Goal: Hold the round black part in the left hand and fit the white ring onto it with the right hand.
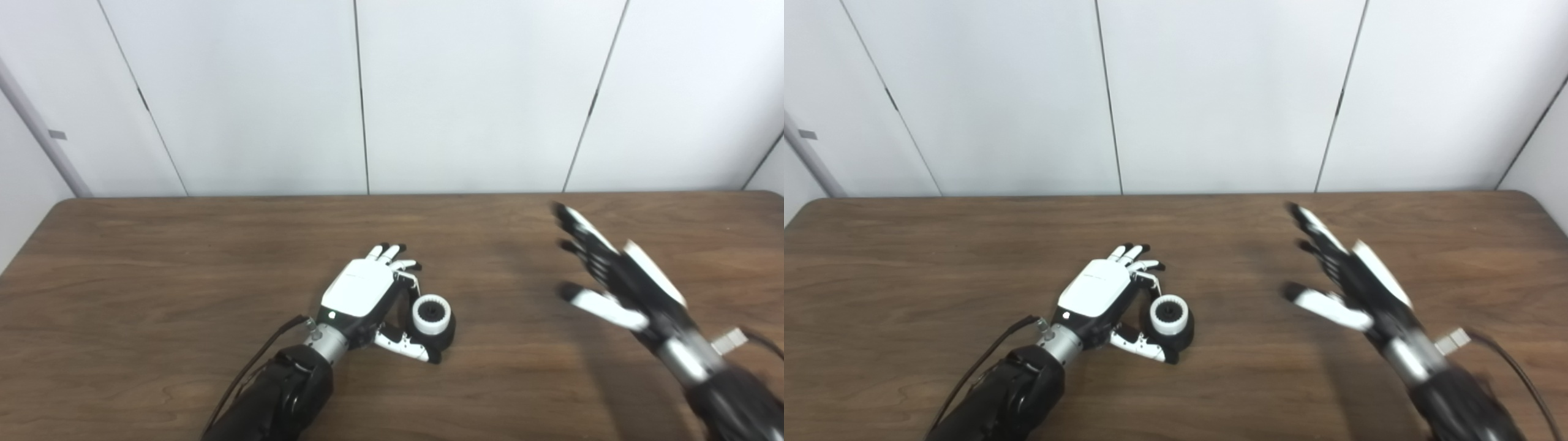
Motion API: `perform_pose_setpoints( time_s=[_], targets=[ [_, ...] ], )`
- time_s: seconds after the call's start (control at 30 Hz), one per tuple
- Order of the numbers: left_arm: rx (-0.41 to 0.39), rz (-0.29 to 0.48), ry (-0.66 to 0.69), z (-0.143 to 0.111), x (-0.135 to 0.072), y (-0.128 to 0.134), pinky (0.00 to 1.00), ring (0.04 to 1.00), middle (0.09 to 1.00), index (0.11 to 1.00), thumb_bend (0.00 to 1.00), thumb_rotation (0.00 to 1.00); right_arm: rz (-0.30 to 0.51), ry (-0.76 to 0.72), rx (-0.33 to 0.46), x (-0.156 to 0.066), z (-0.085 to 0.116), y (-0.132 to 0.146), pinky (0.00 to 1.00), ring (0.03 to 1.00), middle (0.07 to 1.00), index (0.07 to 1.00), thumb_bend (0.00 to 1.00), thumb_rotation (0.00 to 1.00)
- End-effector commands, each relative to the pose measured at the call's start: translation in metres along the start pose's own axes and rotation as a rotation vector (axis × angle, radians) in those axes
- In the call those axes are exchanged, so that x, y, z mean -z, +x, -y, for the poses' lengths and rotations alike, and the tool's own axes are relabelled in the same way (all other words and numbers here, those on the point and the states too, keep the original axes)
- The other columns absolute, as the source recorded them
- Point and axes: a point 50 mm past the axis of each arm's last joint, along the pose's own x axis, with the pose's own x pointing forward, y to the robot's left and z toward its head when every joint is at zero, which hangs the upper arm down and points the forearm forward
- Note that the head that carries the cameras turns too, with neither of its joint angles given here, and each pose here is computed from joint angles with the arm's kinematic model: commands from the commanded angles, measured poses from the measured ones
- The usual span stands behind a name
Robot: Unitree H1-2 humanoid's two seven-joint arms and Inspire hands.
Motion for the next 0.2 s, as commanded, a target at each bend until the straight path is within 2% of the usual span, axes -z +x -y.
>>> perform_pose_setpoints(
  time_s=[0.0, 0.07, 0.17],
  targets=[
    [0.166, -0.051, 0.033, 0.034, 0.013, -0.013, 1.00, 0.973, 0.848, 0.479, 0.52, 0.05, 0.026, 0.052, 0.052, -0.005, 0.004, -0.016, 0.97, 1.000, 1.000, 0.999, 0.59, 0.68],
    [0.166, -0.052, 0.036, 0.035, 0.015, -0.012, 1.00, 0.973, 0.848, 0.479, 0.52, 0.05, -0.061, 0.113, 0.087, 0.007, -0.002, -0.040, 0.99, 1.000, 1.000, 1.000, 0.59, 0.67],
    [0.166, -0.053, 0.043, 0.036, 0.018, -0.011, 1.00, 0.973, 0.848, 0.479, 0.52, 0.05, -0.131, 0.167, 0.114, 0.016, -0.010, -0.059, 1.00, 1.000, 1.000, 1.000, 0.56, 0.66]
  ],
)
